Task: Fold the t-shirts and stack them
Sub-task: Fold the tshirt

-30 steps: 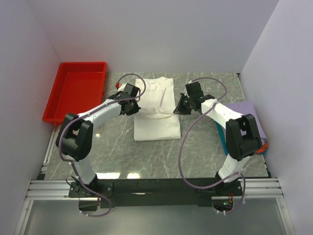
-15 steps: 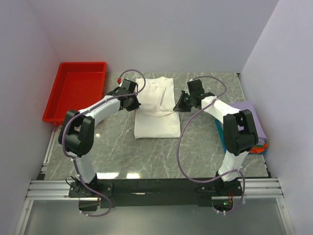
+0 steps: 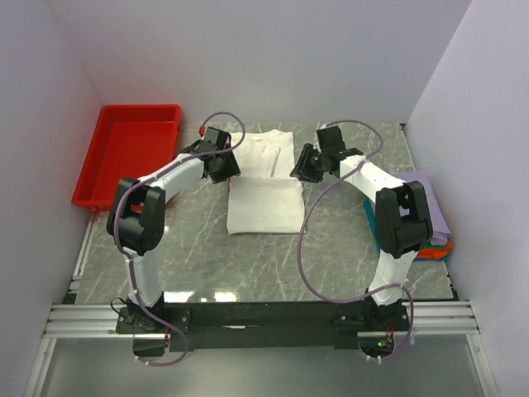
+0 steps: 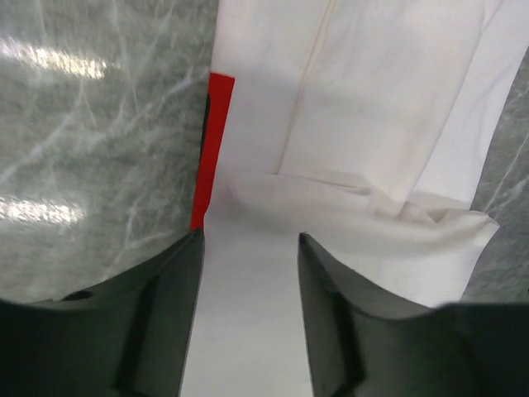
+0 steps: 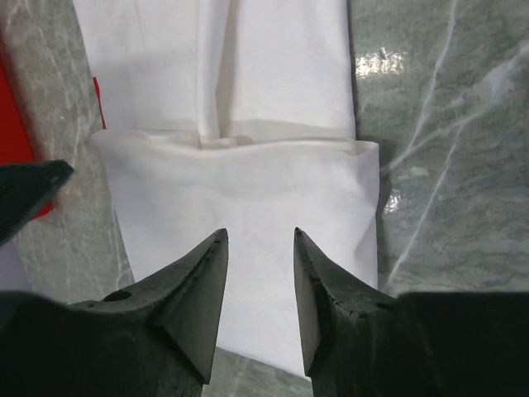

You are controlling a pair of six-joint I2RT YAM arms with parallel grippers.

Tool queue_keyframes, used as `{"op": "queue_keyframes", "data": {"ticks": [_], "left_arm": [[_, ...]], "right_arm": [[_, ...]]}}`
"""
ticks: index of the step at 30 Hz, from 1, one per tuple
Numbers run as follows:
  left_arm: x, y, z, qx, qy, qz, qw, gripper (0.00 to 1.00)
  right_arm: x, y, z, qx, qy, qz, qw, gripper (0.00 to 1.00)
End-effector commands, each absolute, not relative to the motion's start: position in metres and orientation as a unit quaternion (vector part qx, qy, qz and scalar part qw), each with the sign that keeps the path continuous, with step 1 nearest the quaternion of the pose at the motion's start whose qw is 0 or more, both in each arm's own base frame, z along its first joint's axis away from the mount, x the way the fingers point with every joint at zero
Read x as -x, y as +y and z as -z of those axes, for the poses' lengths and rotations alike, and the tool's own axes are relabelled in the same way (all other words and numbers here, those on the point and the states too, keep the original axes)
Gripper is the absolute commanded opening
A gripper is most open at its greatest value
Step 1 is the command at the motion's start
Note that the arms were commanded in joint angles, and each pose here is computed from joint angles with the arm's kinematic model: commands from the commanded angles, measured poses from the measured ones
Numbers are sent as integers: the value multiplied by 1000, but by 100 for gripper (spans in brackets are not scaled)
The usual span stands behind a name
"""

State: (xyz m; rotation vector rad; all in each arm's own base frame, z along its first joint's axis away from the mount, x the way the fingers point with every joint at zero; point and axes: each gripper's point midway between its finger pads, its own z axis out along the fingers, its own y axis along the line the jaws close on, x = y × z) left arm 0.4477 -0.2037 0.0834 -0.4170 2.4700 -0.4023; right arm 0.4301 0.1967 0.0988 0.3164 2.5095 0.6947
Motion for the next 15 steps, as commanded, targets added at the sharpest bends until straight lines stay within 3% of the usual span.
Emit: {"op": "queue_keyframes", "data": {"ticks": [1, 3, 6, 9, 12, 15], "left_arm": [[-465, -204, -133, 142, 911, 174, 347, 59], [-463, -198, -145, 143, 907, 166, 358, 64], [-452, -195, -153, 156, 902, 176, 362, 61], [-433, -205, -150, 160, 899, 203, 354, 43], [-415, -228, -136, 148, 902, 233, 332, 15], [-406, -253, -119, 130, 907, 263, 301, 3]], "right_arm": [[-440, 187, -124, -114, 917, -243, 296, 45], [-433, 189, -128, -108, 916, -240, 303, 45], [-421, 194, -123, -98, 916, -239, 306, 43], [-411, 206, -113, -85, 920, -241, 297, 39], [-407, 222, -105, -71, 924, -241, 288, 35], [-409, 232, -95, -64, 929, -239, 275, 33]]}}
